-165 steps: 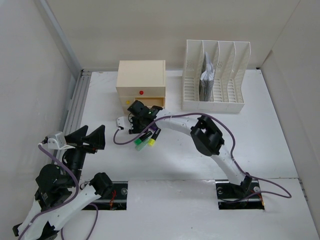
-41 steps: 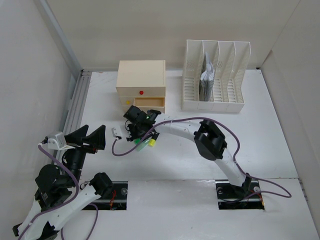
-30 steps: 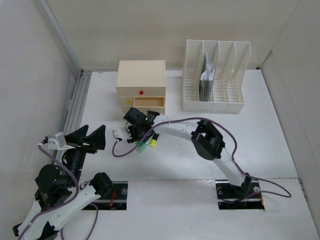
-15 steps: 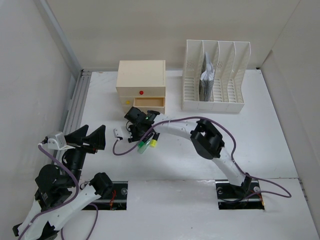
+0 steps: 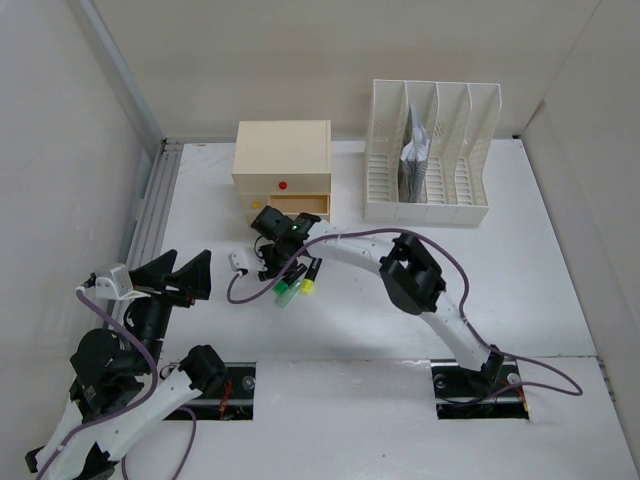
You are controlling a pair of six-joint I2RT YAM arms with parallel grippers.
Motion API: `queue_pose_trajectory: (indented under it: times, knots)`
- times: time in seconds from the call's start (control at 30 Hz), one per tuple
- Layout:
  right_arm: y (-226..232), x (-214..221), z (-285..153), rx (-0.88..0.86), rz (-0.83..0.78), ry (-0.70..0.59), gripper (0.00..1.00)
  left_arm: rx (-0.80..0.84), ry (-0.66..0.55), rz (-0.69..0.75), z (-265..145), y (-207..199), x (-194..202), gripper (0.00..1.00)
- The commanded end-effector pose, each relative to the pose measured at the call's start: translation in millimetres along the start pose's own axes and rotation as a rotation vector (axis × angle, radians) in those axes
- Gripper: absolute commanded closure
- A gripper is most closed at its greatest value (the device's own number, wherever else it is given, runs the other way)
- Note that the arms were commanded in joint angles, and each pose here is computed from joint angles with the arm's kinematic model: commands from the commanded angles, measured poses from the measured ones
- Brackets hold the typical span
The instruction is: Organize the desk
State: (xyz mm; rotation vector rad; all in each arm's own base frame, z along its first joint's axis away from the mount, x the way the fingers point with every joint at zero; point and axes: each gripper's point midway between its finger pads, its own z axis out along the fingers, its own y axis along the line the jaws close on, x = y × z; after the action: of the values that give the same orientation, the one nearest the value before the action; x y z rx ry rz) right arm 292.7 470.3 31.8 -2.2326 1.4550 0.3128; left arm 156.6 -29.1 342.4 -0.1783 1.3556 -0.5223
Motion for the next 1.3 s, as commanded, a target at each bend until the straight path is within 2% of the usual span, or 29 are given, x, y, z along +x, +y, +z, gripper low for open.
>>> queue_pose_trajectory:
  times: [0.0, 0.3, 0.63, 1.27]
  knots:
    - [26.6, 13.1, 7.3, -0.133, -0.007, 0.025, 0.57, 0.036, -0.12, -0.085, -18.0, 6.6, -29.9, 0.18]
    - [57.9, 22.4, 12.1, -0.283, -0.017, 0.034, 0.57, 0.036, -0.12, -0.085, -18.0, 6.6, -29.9, 0.18]
    - [67.8, 32.4, 21.0, -0.32, -0.004, 0.061, 0.6, 0.036, -0.12, -0.085, -18.0, 6.6, -29.9, 0.18]
    - [83.9, 49.4, 29.1, -0.386, 0.019, 0.121, 0.52, 0.036, -0.12, -0.085, -18.0, 6.6, -29.9, 0.18]
